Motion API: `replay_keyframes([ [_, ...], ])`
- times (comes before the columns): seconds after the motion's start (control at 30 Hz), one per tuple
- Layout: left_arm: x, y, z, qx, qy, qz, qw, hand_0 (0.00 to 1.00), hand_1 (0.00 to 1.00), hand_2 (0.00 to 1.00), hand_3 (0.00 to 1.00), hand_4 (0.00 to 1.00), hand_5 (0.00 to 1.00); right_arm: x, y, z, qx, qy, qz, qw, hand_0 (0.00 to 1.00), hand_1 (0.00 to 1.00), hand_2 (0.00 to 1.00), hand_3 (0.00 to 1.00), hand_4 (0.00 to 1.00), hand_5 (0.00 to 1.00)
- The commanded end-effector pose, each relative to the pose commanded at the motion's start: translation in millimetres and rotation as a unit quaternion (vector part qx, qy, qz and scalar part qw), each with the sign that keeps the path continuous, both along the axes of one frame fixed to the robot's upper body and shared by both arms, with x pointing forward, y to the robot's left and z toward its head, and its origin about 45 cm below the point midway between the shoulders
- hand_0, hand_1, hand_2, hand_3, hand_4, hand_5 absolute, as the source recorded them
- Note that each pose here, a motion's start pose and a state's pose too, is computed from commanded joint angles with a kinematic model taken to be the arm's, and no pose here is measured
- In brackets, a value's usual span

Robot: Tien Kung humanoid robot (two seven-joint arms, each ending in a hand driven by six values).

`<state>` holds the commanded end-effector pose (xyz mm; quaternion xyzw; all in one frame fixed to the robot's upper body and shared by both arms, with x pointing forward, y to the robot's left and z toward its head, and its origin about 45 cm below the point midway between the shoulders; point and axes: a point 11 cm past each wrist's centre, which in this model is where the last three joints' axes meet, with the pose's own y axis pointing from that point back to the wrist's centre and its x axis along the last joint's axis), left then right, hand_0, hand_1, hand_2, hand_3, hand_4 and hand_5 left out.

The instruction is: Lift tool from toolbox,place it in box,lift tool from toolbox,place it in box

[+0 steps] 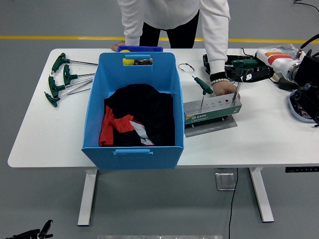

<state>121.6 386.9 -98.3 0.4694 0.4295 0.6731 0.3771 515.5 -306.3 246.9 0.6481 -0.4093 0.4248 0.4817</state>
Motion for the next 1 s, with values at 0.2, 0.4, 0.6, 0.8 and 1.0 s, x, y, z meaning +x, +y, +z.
replay_keyframes([
  [0.2, -1.8, 0.4, -0.4, 0.0, 0.002, 0.0, 1.0, 0.807, 0.786, 0.811, 0.83, 0.67, 0.998, -0.7, -0.2, -1.1, 0.006, -0.006, -0.001, 1.0, 0.093, 0.032, 0.066, 0.059, 0.998, 0.803],
  [0.4, -1.1, 0.0, -0.3, 0.0, 0.001, 0.0, 1.0, 0.806, 0.786, 0.81, 0.829, 0.67, 0.998, -0.8, -1.5, -1.2, 0.009, -0.008, -0.006, 1.0, 0.081, 0.021, 0.06, 0.054, 0.998, 0.802],
  [0.6, -0.3, -0.3, -0.3, -0.001, -0.001, 0.0, 1.0, 0.806, 0.786, 0.81, 0.829, 0.667, 0.998, -0.5, -3.8, 0.3, 0.011, -0.013, -0.011, 1.0, 0.075, 0.013, 0.051, 0.046, 0.976, 0.808],
  [0.8, 0.1, -0.6, -0.2, -0.001, -0.001, -0.001, 1.0, 0.806, 0.786, 0.81, 0.829, 0.665, 0.998, -0.9, -5.1, -0.8, 0.007, -0.014, -0.014, 1.0, 0.066, 0.005, 0.049, 0.04, 0.939, 0.798],
  [1.0, 1.1, -0.8, -0.1, -0.002, -0.003, -0.001, 1.0, 0.806, 0.787, 0.81, 0.829, 0.664, 0.998, -1.0, -7.4, -0.5, 0.005, -0.016, -0.02, 1.0, 0.057, 0.002, 0.045, 0.04, 0.898, 0.79],
])
